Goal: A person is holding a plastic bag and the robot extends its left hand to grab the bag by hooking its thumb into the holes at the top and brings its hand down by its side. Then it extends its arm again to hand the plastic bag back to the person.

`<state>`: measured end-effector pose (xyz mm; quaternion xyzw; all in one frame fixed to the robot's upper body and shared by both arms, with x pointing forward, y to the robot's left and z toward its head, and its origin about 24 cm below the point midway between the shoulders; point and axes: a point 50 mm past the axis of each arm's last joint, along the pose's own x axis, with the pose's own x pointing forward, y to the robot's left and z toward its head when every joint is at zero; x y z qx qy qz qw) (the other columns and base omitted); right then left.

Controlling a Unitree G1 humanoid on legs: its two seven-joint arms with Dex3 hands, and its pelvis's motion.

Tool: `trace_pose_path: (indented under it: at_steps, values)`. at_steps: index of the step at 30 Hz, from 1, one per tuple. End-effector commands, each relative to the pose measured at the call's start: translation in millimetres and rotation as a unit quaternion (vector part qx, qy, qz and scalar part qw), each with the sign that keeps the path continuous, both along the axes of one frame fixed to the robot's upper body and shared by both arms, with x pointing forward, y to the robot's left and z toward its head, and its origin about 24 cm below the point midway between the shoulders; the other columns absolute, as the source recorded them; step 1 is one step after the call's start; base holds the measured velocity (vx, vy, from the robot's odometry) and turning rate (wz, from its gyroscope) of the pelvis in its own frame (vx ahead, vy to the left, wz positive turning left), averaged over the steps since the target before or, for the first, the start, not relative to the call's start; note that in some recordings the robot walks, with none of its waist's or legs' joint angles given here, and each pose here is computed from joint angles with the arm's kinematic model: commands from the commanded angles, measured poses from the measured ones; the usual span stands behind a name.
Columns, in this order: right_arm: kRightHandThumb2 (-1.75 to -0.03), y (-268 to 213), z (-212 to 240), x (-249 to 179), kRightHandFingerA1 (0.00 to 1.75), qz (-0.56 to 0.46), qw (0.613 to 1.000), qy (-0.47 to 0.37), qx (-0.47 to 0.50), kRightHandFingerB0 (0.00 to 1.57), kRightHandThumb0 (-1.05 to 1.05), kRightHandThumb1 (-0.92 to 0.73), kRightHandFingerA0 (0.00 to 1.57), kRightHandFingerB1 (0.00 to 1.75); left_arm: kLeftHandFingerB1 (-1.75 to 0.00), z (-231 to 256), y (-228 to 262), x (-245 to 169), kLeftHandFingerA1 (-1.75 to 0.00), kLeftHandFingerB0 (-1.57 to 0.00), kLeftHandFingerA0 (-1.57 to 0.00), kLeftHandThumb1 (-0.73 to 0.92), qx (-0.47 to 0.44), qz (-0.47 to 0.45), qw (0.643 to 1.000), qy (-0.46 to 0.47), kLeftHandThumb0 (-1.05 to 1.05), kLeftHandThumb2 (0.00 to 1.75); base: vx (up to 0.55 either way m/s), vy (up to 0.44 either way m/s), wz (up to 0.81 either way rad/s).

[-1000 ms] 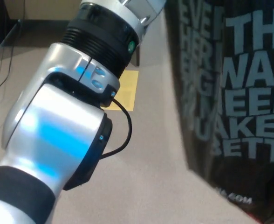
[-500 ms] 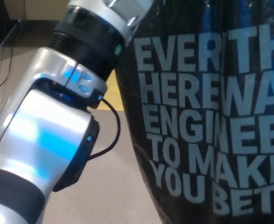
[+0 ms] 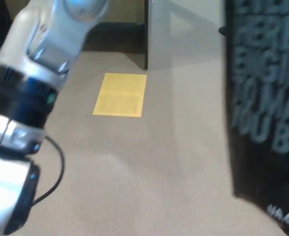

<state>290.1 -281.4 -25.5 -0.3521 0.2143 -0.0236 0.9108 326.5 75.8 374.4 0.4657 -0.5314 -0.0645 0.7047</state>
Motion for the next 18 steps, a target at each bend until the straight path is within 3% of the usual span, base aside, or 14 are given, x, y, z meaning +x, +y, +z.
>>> trace_pose_path:
  at_steps: [1,2,3,4,6,7,8,10,11,12,14,18]
  values:
    - [-0.61,-4.9,4.8,3.6,0.63,-0.007,1.000,0.005,-0.007,0.51,-0.40,-0.69,0.76,0.37,-0.03,-12.6,13.8,-2.2,-0.04,0.00,0.00,0.44,0.036,0.007,0.998,0.049,-0.78,0.83,0.00,0.000,0.00]
    - [-0.61,-5.5,6.0,4.4,0.67,-0.007,1.000,0.004,-0.009,0.51,-0.40,-0.70,0.77,0.37,-0.03,-14.3,15.6,-2.6,-0.04,0.00,0.00,0.45,0.038,0.005,0.998,0.054,-0.78,0.83,0.00,0.000,0.00]
    - [-0.86,-6.2,6.9,4.7,0.70,-0.006,1.000,0.003,-0.011,0.44,-0.46,-0.58,0.72,0.50,-0.04,-16.8,18.0,-3.0,-0.11,0.00,0.00,0.53,0.038,0.004,0.998,0.056,-0.80,0.58,0.00,0.000,0.00]
    - [-0.61,-6.7,7.6,4.7,0.56,-0.006,1.000,0.000,-0.010,0.51,-0.40,-0.69,0.74,0.38,-0.06,-19.7,20.3,-3.0,-0.09,0.00,0.00,0.53,0.037,0.001,0.997,0.063,-0.81,0.58,0.00,0.000,0.00]
    - [-0.61,-10.5,13.5,7.5,0.63,-0.007,1.000,-0.011,-0.012,0.51,-0.40,-0.69,0.75,0.37,-0.07,-29.4,28.0,-4.3,-0.11,0.00,0.00,0.53,0.025,0.001,0.997,0.070,-0.83,0.58,0.00,0.000,0.00]
    - [-0.86,-13.0,16.3,8.4,0.71,-0.007,1.000,-0.014,-0.014,0.44,-0.45,-0.58,0.70,0.51,-0.05,-34.8,30.9,-5.9,-0.09,0.00,0.00,0.41,0.017,-0.001,0.997,0.071,-0.82,0.74,0.00,0.000,0.00]
    - [-0.61,-14.7,17.0,7.5,0.68,-0.007,1.000,-0.016,-0.015,0.51,-0.40,-0.69,0.74,0.37,-0.06,-42.9,34.6,-8.5,-0.09,0.00,0.00,0.40,0.006,-0.008,0.997,0.079,-0.81,0.75,0.00,0.000,0.00]
    - [-0.61,-16.0,16.6,5.3,0.71,-0.006,1.000,-0.020,-0.018,0.51,-0.39,-0.69,0.76,0.37,-0.07,-58.9,41.8,-12.3,-0.12,0.00,0.00,0.39,-0.010,-0.013,0.995,0.100,-0.80,0.74,0.00,0.000,0.00]
    - [-0.61,-17.2,14.3,1.4,0.67,-0.003,1.000,-0.019,-0.020,0.51,-0.39,-0.69,0.78,0.37,-0.07,-70.2,45.2,-17.1,-0.17,0.00,0.00,0.49,-0.012,-0.008,0.994,0.109,-0.80,0.59,0.00,0.000,0.00]
    - [-0.61,-17.3,12.4,-1.4,0.67,-0.001,1.000,-0.020,-0.016,0.50,-0.40,-0.70,0.77,0.37,-0.07,-83.5,50.0,-19.3,-0.17,0.00,0.00,0.37,-0.026,-0.017,0.992,0.122,-0.72,0.71,0.00,0.000,0.00]
    - [-0.61,-15.5,1.4,-15.3,0.66,0.007,1.000,-0.018,-0.014,0.50,-0.40,-0.70,0.77,0.37,-0.11,-127.4,62.7,-23.0,-0.18,0.00,0.00,0.37,-0.079,-0.024,0.979,0.189,-0.72,0.70,0.00,0.000,0.00]
    - [-0.61,-12.8,-20.4,-45.6,0.54,0.006,1.000,-0.004,0.013,0.48,-0.37,-0.70,0.71,0.37,-0.09,-174.6,72.8,-39.5,-0.19,0.00,0.00,0.41,-0.088,-0.018,0.969,0.229,-0.68,0.79,0.00,0.000,0.00]
